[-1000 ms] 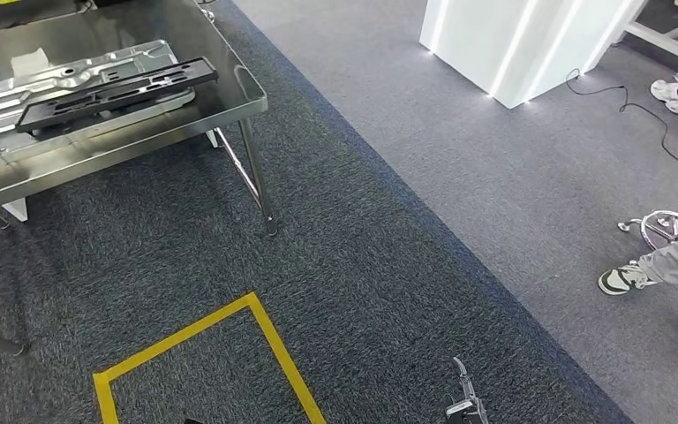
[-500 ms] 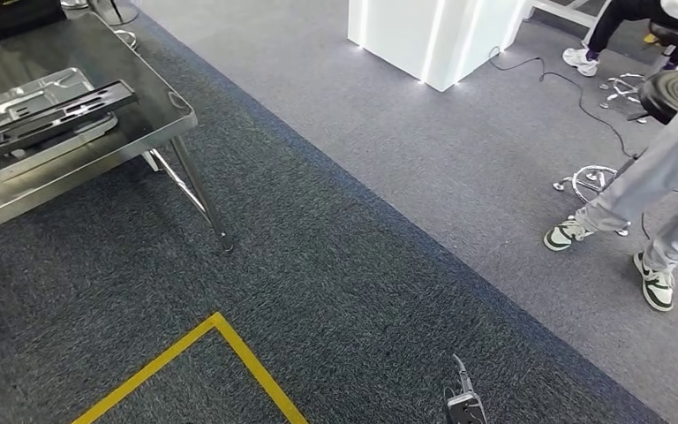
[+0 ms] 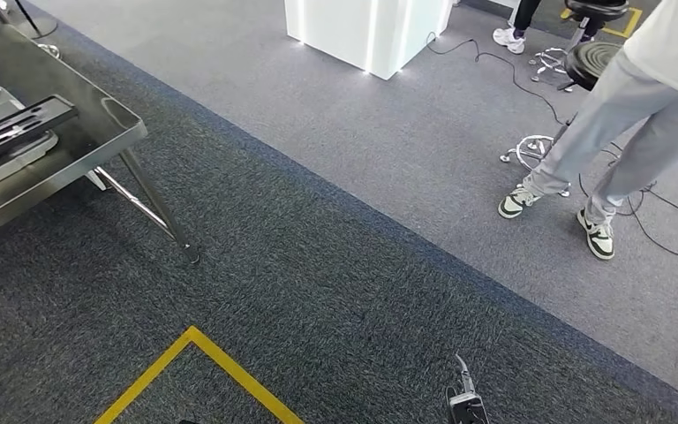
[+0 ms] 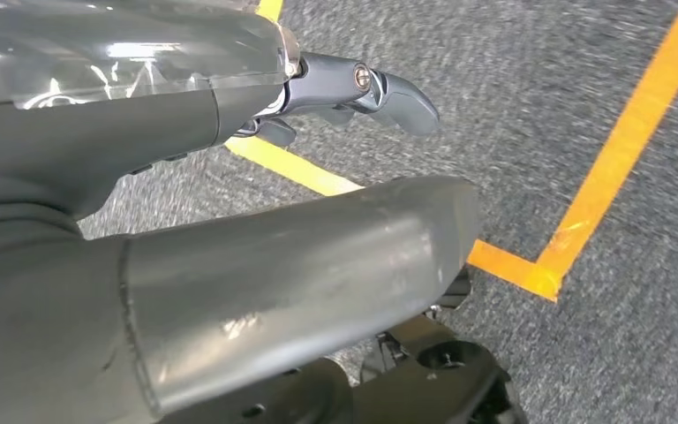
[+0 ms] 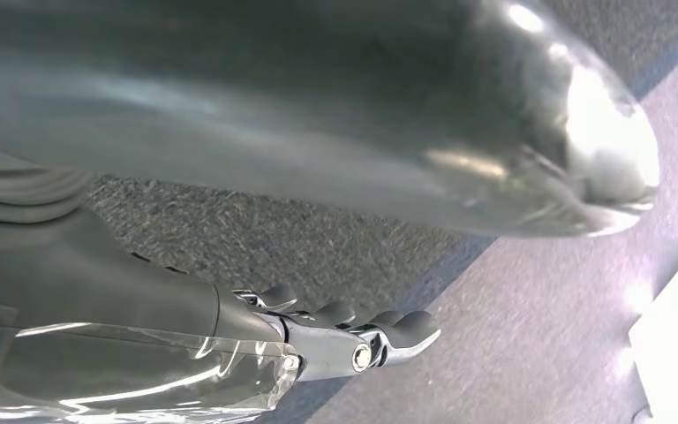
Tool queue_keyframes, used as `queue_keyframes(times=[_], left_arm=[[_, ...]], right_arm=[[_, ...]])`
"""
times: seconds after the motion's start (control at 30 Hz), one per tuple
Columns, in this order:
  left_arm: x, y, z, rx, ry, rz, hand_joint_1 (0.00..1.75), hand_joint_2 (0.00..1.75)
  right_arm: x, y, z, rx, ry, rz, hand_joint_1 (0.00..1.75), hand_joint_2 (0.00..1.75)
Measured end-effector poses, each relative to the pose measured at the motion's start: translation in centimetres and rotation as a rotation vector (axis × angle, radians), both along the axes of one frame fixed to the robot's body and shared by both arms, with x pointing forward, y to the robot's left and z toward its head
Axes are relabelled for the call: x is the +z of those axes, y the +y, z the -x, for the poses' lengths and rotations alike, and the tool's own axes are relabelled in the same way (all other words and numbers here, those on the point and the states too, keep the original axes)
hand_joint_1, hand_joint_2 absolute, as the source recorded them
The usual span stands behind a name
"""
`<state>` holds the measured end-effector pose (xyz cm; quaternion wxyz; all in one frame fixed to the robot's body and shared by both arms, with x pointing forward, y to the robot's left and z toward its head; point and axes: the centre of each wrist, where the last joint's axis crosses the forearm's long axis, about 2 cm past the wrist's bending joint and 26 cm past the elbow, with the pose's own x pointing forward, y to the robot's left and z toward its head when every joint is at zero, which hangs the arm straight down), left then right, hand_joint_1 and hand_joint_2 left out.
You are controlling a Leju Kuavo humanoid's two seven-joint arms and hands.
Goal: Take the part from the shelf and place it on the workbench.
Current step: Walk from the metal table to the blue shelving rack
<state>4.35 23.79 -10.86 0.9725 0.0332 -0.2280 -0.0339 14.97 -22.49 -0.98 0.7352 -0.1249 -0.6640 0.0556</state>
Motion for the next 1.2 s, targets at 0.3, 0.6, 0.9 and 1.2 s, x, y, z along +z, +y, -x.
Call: queue_keyframes(times=[0.3, 0.6, 0.9, 1.2], left_arm=[[-0.01, 0.12, -0.03, 0.011, 0.015, -0.004, 0.00, 0.00], [-0.06, 0.38, 0.20, 0.015, 0.033, -0.014, 0.00, 0.00], [-0.08, 0.46, 0.34, 0.021, 0.037, -0.016, 0.00, 0.00], [0.03, 0.07, -0.31, 0.045, 0.031, 0.010, 0.00, 0.00]], right_arm=[[0.17, 0.34, -0.31, -0.008, -0.010, -0.007, 0.00, 0.00], [-0.03, 0.62, 0.11, -0.010, -0.005, -0.011, 0.00, 0.00], [-0.19, 0.62, 0.45, -0.015, 0.003, -0.013, 0.00, 0.00], [-0.24, 0.57, 0.62, -0.018, 0.018, 0.010, 0.00, 0.00]])
